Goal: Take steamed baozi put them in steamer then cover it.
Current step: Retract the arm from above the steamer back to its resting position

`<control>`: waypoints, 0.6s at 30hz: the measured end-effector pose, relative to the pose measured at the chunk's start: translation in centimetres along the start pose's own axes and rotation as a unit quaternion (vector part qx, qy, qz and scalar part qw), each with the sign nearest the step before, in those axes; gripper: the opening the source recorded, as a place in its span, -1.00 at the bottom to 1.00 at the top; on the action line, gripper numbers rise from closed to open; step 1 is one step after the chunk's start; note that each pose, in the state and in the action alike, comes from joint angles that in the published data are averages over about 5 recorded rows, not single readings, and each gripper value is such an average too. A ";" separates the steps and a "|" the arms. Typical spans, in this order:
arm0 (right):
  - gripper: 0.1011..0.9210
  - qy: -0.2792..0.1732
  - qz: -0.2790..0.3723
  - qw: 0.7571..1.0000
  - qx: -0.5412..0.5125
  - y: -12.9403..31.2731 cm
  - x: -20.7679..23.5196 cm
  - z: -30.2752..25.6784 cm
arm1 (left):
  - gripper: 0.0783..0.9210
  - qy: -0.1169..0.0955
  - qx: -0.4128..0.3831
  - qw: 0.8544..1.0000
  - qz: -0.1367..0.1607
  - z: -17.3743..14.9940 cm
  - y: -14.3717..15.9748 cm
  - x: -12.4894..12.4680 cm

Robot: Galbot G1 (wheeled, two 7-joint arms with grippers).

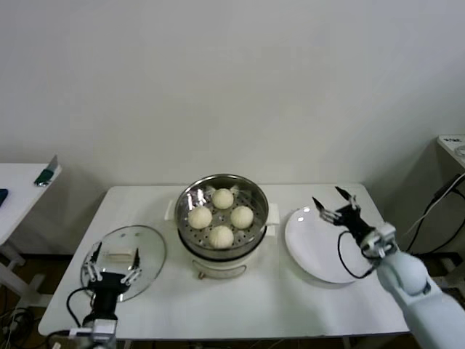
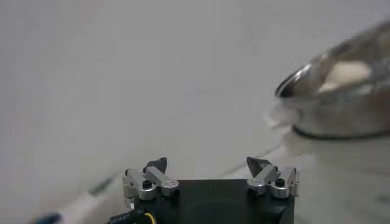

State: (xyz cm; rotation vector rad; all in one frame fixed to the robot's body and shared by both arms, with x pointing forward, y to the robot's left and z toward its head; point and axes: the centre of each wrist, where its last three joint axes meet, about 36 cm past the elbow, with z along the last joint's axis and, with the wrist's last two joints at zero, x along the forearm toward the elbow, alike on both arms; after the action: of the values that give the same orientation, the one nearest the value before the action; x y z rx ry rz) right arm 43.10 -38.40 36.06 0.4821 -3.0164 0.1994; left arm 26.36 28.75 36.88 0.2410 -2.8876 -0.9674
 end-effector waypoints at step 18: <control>0.76 0.032 0.079 0.993 -0.077 6.9 9.5 9.9 | 0.77 -0.057 -0.324 0.944 -0.005 12.3 1.3 -2.8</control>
State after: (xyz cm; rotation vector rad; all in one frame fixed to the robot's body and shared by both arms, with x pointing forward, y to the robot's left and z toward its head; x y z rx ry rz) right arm 31.32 -36.22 26.42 0.2206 -2.9760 -0.0096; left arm 27.34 37.51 27.80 0.1470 -2.4686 -1.9009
